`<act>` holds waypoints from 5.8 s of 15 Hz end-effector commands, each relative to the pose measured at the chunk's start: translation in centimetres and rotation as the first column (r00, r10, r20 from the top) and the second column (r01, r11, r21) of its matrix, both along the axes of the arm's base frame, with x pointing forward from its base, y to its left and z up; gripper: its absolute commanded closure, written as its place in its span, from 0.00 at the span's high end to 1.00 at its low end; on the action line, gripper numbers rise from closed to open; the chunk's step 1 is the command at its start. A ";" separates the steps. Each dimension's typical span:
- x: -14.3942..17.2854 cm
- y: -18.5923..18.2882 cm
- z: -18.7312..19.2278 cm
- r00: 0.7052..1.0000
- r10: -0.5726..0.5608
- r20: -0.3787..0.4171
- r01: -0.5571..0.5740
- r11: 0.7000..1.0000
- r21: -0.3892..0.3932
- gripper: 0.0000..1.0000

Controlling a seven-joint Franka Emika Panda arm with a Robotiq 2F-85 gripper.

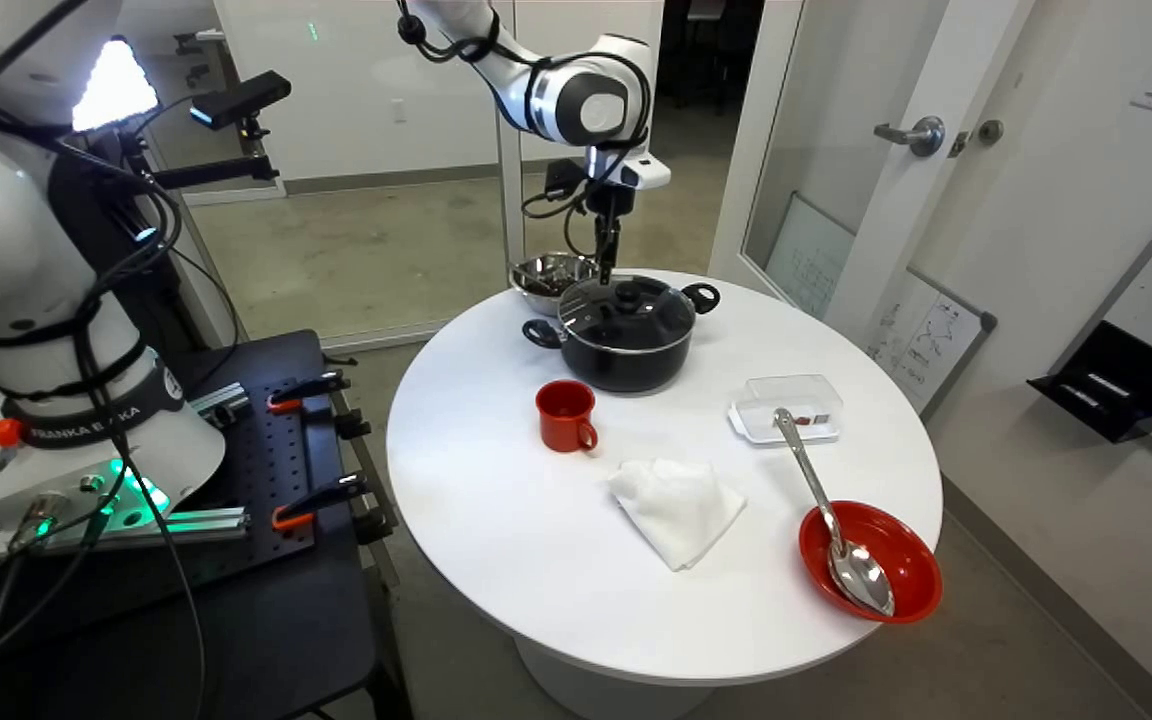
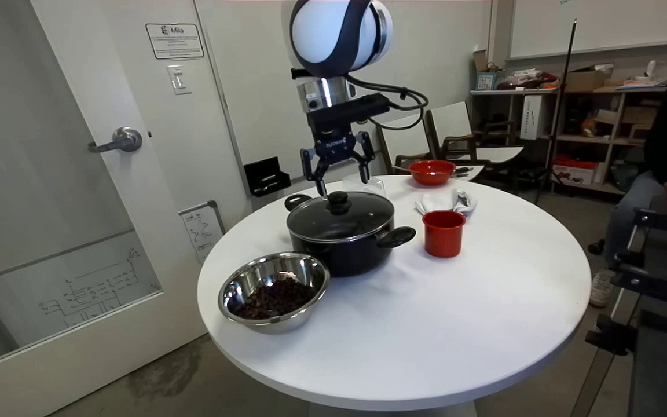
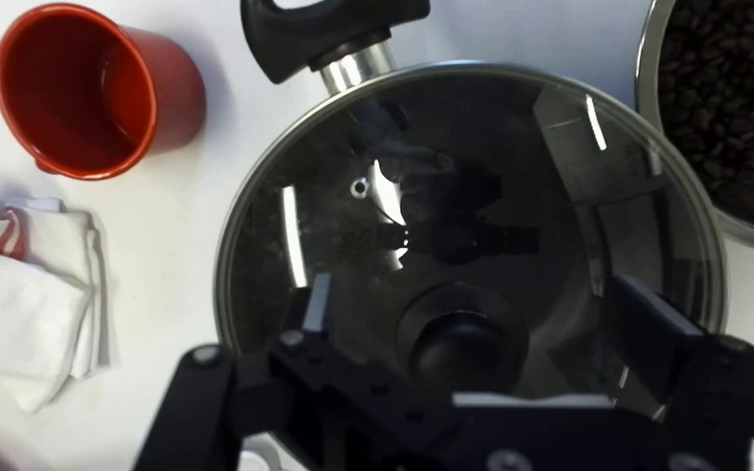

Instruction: Pick up the lid from the black pot and put it on the table.

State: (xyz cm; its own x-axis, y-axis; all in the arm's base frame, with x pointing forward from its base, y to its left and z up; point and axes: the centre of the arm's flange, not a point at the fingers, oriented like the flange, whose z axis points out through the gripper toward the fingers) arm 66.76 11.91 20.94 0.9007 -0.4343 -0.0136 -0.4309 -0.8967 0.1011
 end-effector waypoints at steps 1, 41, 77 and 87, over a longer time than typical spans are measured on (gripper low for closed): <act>0.4 -2.7 0.7 0.992 -0.106 0.074 0.101 0.992 0.075 1.00; 5.4 -2.2 -4.0 0.992 -0.121 0.018 0.120 0.990 0.069 0.44; -11.1 -22.2 16.5 0.853 -0.514 -0.087 0.521 0.834 0.180 0.26; -17.6 -34.0 8.5 0.620 -0.783 -0.054 0.784 0.617 0.064 0.26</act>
State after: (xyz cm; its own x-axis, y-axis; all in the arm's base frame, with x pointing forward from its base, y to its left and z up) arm 50.41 -21.05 30.36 0.2741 -0.9484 -0.1597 -0.9554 -0.2875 0.0676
